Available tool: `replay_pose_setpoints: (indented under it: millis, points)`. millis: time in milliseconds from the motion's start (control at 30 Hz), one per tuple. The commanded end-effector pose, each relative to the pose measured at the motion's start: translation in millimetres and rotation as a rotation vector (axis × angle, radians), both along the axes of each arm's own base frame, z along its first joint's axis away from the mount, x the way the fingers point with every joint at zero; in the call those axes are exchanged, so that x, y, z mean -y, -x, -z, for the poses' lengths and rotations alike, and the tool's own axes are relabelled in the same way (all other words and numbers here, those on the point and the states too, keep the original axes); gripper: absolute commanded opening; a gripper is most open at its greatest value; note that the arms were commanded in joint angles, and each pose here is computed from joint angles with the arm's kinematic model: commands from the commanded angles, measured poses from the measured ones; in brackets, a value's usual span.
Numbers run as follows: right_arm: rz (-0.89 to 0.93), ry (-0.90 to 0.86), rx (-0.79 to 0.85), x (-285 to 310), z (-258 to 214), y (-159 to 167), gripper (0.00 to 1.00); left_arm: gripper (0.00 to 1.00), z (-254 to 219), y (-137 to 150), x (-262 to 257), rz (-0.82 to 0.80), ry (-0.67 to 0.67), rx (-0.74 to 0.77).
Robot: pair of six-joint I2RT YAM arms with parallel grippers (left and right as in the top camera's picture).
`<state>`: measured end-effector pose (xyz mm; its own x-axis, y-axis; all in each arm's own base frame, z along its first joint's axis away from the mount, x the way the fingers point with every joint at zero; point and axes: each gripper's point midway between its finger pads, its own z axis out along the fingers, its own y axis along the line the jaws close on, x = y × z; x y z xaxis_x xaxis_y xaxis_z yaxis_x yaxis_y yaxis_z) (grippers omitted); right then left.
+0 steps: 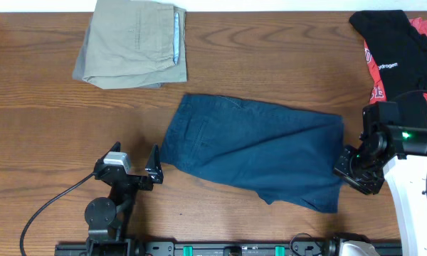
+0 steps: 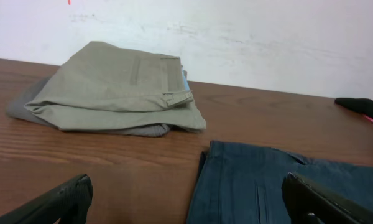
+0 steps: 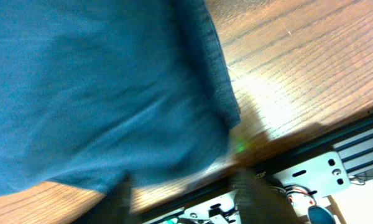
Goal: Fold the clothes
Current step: 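Grasp the lower right corner with the right gripper and tug outward, then grasp the upper right edge with the right gripper and pull right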
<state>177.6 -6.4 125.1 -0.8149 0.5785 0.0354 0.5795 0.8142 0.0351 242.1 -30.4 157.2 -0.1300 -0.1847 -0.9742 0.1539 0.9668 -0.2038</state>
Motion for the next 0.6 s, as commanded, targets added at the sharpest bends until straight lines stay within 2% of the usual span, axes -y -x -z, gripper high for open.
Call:
replay_pose_setpoints:
  millis: [0,100,233,300,467,567]
  points:
    - [0.025,0.012,0.007,1,-3,2,0.99,0.98,16,0,1,0.011,-0.015,-0.039]
    - [0.039,0.018,0.033,3,-3,-4,0.99,0.98,16,0,1,0.011,-0.015,-0.038]
    - [0.01,0.014,0.131,4,-6,-27,0.99,0.98,16,0,1,0.011,-0.015,-0.039]
    - [-0.051,0.006,0.207,2,-8,-46,0.95,0.98,16,0,1,0.011,-0.015,-0.039]
    - [-0.055,0.024,0.326,6,-10,-83,0.47,0.98,16,0,1,0.011,-0.015,-0.039]
    - [-0.055,0.024,0.333,7,-3,-96,0.3,0.98,16,0,1,0.011,-0.015,-0.039]
